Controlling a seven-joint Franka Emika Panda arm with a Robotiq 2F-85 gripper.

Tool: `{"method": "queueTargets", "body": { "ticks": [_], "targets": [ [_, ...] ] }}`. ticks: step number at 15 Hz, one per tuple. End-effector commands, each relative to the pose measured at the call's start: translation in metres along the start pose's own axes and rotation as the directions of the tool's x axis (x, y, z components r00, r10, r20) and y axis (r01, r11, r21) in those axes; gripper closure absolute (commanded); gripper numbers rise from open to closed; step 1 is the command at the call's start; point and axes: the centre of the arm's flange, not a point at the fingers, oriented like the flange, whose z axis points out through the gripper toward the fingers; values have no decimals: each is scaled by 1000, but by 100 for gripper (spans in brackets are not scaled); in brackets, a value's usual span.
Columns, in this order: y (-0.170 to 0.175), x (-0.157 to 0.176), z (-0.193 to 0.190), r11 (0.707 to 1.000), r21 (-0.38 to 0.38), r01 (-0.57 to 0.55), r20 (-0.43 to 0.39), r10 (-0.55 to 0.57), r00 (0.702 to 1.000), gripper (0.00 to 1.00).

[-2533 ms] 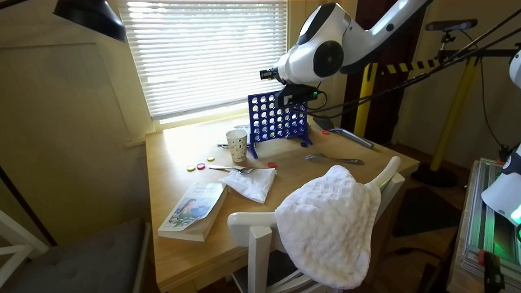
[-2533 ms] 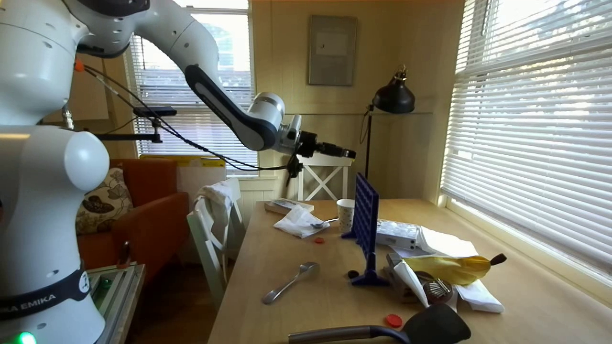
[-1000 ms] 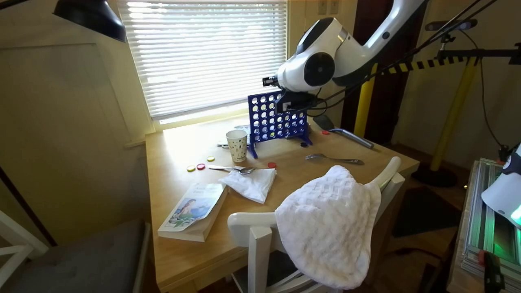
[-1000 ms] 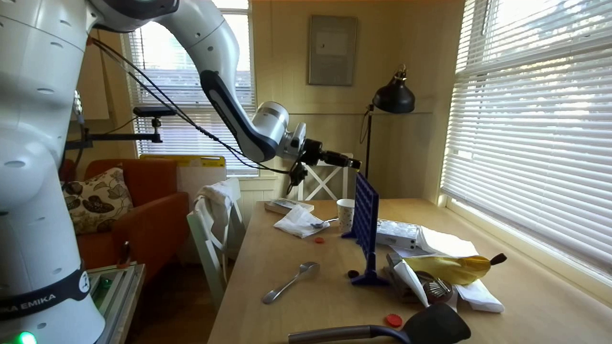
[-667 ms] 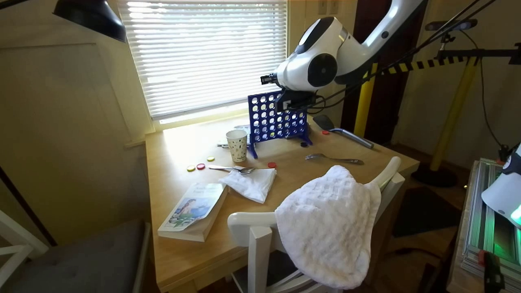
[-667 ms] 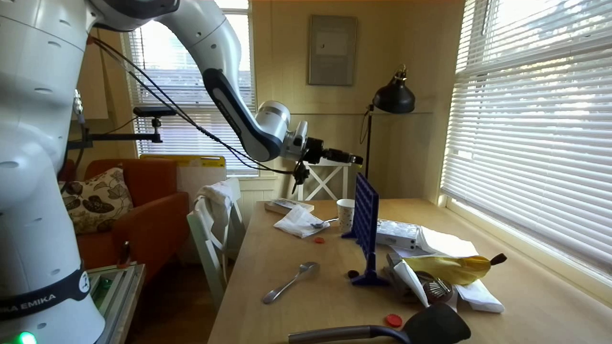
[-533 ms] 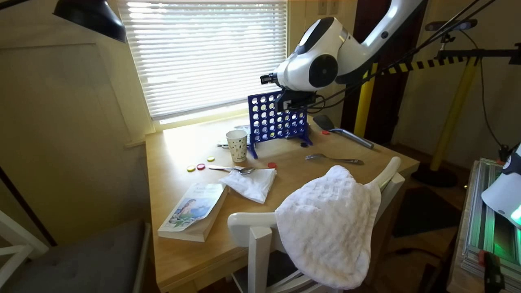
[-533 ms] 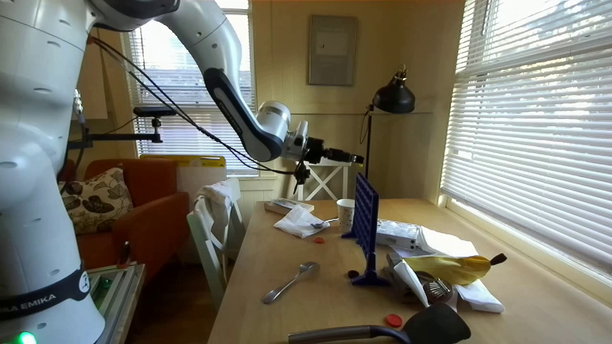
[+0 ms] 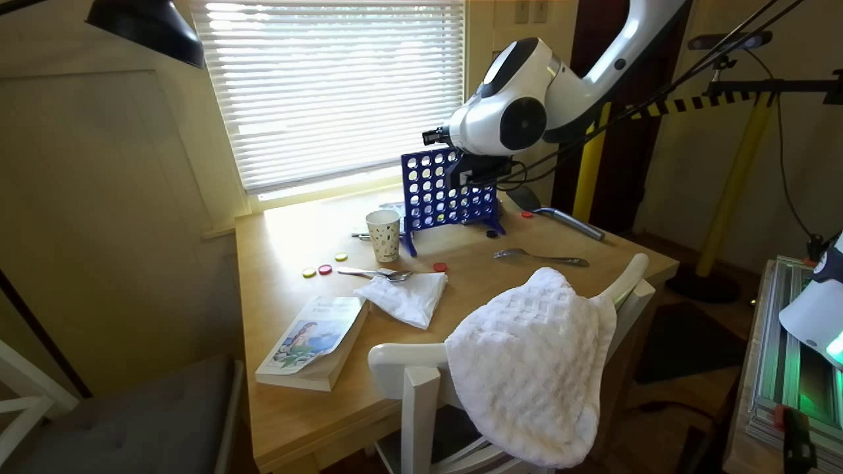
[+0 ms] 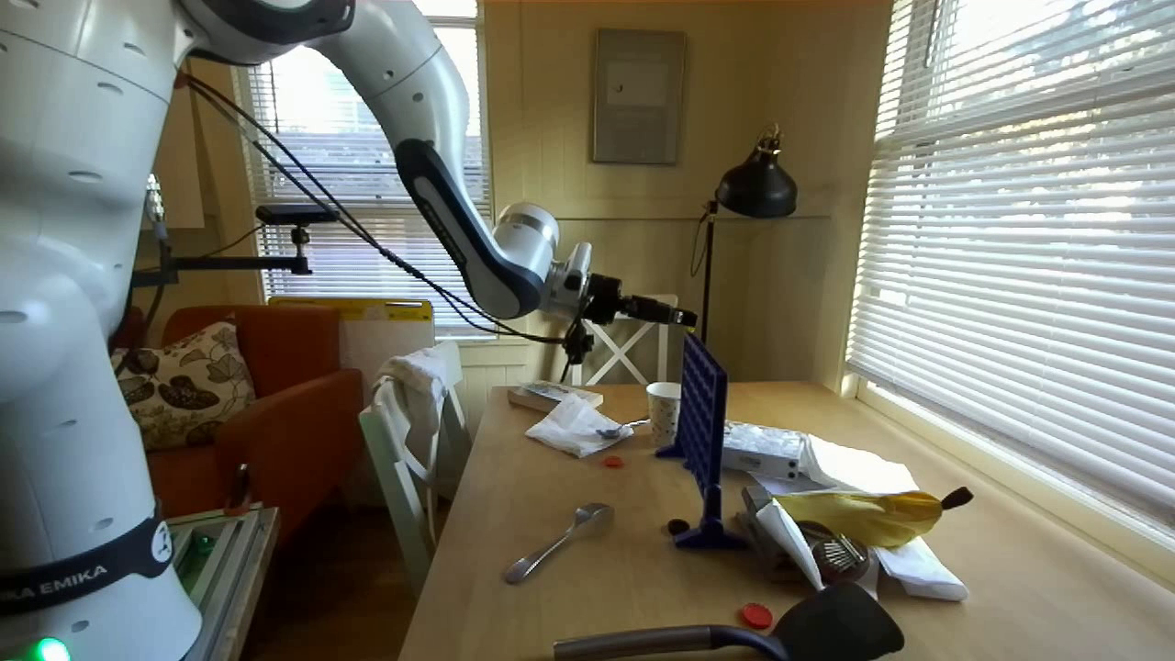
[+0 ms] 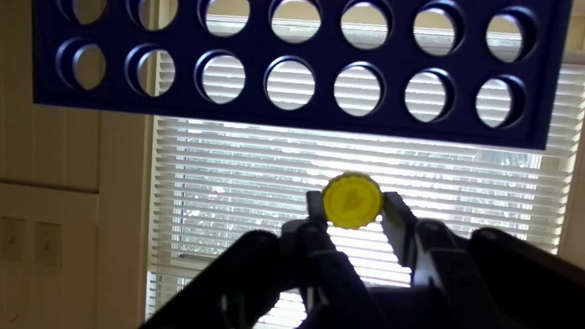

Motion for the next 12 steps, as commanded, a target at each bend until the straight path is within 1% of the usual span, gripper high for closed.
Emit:
{"method": "queueTargets", "body": {
  "ticks": [1,4,6,9,12],
  "targets": [
    [5,-9,4,1000,18,-19,-5,19,1000,89],
    [6,-11,6,1000,21,-20,-4,20,1000,89],
    [7,-12,9,999,35,-18,-10,18,1000,89],
    [6,-13,13,998,55,-12,-41,15,999,89],
    [5,-16,14,999,33,-2,-53,4,999,89]
  ]
}}
